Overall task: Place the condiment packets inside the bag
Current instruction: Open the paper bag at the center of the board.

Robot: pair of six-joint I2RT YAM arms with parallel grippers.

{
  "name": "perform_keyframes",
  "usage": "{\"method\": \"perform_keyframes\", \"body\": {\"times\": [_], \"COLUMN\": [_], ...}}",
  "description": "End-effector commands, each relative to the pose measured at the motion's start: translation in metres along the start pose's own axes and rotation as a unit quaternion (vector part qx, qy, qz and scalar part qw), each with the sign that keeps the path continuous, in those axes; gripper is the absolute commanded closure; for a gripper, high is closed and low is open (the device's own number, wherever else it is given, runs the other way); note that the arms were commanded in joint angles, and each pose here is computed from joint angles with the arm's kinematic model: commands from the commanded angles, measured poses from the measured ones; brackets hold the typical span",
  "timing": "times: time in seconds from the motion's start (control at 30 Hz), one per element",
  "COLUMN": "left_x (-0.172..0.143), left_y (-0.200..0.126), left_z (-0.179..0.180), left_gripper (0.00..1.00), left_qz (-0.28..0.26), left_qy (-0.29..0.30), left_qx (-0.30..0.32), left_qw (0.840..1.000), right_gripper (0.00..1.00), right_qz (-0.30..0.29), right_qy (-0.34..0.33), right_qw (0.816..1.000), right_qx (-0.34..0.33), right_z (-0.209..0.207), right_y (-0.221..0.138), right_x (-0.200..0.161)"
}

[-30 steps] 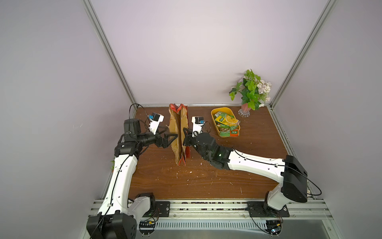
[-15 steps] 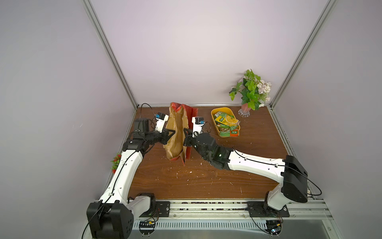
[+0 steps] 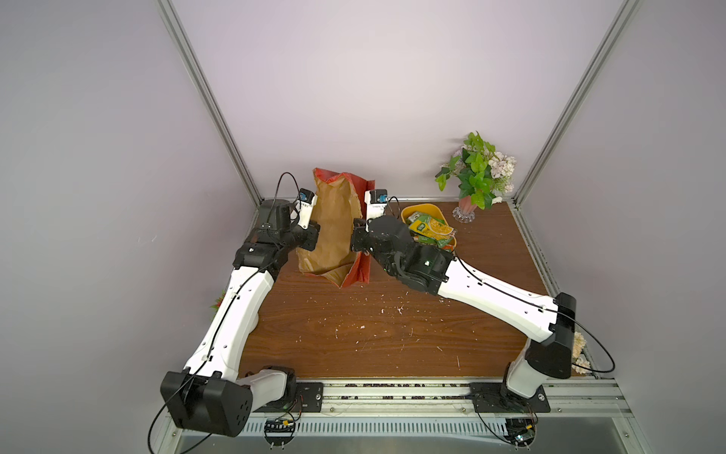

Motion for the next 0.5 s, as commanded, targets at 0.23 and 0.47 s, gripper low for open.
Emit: {"method": "perform_keyframes", "body": {"times": [0.23, 0.47], "left_x": [-0.001, -0.001], "left_y": [-0.018, -0.027], "left_z": [0.014, 0.034], "left_gripper": [1.0, 1.0], "left_qz": [0.046, 0.06], "left_qy": [0.081, 0.117], "left_qx": [0.125, 0.203], "left_qw": [0.988, 0.97], "right_gripper": [1.0, 1.0], "right_qz": [0.114, 0.12], "right_qy": [-0.106, -0.117], "right_qw": [0.977, 0.97], "right_qx": [-0.149, -0.177], "right_z": [-0.023, -0.038], "right_y": [0.005, -0.004], "right_x": [-0.016, -0.02]}}
Point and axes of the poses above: each gripper's point midway between its finger pads, its own y axis out along the fingers, its own z axis along the line the jaws close on, x = y × z, the point moved 4 cm from there along -y, back along the fingers, and after that the axes turned 6 degrees about y, right-handed, at the moved point
